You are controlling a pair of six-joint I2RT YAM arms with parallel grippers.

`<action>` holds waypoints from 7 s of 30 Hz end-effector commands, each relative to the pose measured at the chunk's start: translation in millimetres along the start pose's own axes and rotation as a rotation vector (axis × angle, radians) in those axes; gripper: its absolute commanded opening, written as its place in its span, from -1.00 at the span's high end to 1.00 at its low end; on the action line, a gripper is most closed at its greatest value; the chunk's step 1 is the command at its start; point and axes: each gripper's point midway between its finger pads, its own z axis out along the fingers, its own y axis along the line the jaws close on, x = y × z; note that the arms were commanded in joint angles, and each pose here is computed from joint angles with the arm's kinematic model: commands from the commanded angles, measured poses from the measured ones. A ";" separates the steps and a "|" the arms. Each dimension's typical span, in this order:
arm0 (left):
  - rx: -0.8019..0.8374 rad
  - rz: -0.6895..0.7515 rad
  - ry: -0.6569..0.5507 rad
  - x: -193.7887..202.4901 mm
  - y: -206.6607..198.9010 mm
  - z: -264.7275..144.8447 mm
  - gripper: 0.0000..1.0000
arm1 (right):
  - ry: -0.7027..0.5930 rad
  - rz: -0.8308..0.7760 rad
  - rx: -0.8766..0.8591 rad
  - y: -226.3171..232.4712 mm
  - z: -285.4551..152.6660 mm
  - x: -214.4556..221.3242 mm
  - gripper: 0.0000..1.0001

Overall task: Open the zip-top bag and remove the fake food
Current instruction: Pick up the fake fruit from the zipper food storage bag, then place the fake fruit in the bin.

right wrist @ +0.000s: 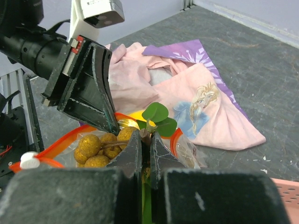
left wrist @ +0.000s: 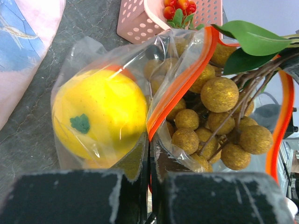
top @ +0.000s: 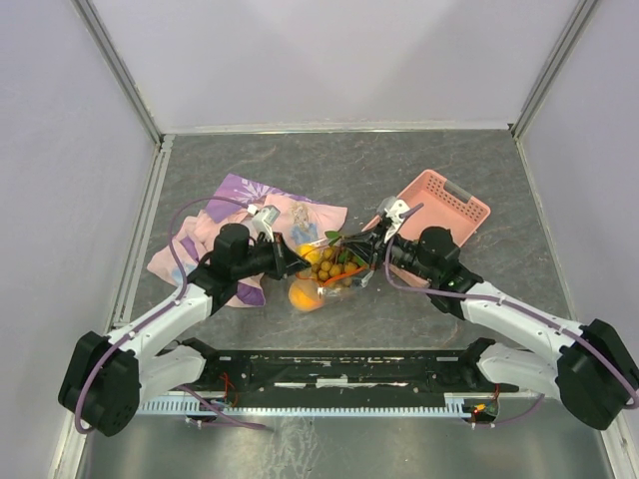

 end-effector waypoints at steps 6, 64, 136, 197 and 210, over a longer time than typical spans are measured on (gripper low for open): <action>0.046 0.013 0.023 -2.6 -12.8 -2.8 0.95 | -0.147 0.016 -0.009 5.6 31.7 -53.4 0.96; -0.074 0.052 -0.037 -20.8 -2.4 -12.5 0.94 | -0.582 0.507 0.001 6.2 45.3 -142.9 0.97; -0.242 0.238 -0.211 -93.3 -29.8 -74.1 0.95 | -0.452 0.231 0.967 -146.9 -107.9 -118.2 0.89; -0.217 0.199 -0.210 -83.0 -23.8 -65.9 0.95 | -0.321 0.336 0.978 -206.4 -149.2 -45.2 -0.98; -0.192 0.192 -0.208 -83.3 -26.3 -60.9 0.95 | -0.295 0.350 0.693 -165.5 -116.7 -67.6 -0.98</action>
